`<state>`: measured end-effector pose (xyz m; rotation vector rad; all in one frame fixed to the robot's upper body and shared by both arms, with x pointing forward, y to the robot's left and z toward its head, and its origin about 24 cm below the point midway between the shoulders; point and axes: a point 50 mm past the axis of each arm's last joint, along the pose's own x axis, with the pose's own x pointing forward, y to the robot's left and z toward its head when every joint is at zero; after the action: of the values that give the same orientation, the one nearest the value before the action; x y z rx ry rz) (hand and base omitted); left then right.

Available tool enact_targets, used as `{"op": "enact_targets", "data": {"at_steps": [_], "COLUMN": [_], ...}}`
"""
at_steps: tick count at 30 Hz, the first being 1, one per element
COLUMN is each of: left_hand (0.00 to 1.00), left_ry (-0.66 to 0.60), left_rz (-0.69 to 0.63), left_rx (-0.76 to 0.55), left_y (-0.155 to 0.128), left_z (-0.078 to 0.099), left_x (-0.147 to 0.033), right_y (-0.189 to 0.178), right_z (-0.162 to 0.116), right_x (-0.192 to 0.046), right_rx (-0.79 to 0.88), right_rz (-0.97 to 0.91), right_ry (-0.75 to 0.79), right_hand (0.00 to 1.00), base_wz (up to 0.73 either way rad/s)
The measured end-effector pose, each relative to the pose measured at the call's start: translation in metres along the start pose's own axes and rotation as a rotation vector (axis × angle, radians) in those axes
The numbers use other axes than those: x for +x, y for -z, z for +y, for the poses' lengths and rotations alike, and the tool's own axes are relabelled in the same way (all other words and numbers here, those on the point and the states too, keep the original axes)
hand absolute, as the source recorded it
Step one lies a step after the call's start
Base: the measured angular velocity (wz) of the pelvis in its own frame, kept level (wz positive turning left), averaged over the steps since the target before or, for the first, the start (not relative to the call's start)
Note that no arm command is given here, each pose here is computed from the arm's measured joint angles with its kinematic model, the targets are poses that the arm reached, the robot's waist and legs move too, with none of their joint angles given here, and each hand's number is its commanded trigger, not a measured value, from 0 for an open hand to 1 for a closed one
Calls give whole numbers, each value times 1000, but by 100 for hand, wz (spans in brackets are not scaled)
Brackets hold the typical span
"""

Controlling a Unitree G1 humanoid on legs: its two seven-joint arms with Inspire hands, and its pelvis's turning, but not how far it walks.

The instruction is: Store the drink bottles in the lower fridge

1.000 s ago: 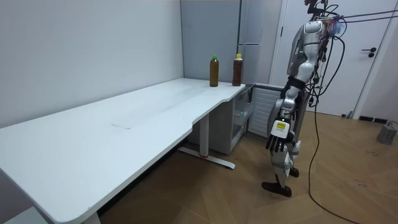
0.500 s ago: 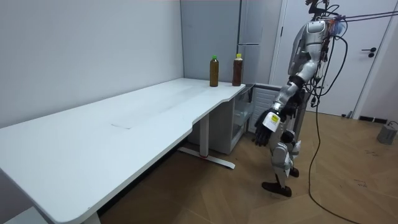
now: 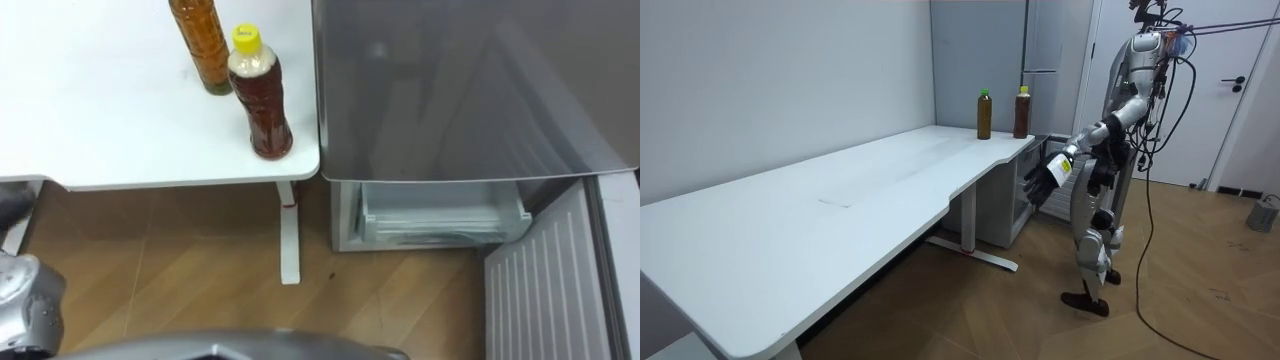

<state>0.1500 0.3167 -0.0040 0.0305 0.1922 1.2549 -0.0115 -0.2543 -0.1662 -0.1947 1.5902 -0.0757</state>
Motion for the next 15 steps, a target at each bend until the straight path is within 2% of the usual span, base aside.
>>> {"op": "enact_targets", "data": {"at_steps": [5,10,15], "left_hand": [0,0,0], "left_ry": [22,69,234], "left_rz": [-151,-331,-484], "left_rx": [-75,-86,-182], "left_y": [-34,-65,-101], "left_z": [-7,-13,-29], "left_x": [-4,-14,-40], "right_y": [2,4,9], "right_z": [3,3,7], "right_x": [0,0,1], "right_rx": [-2,-6,-2], "right_rz": [-2,0,22], "right_ry": [-20,-38,-66], "right_hand": [0,0,0], "base_wz": [5,0,0]}}
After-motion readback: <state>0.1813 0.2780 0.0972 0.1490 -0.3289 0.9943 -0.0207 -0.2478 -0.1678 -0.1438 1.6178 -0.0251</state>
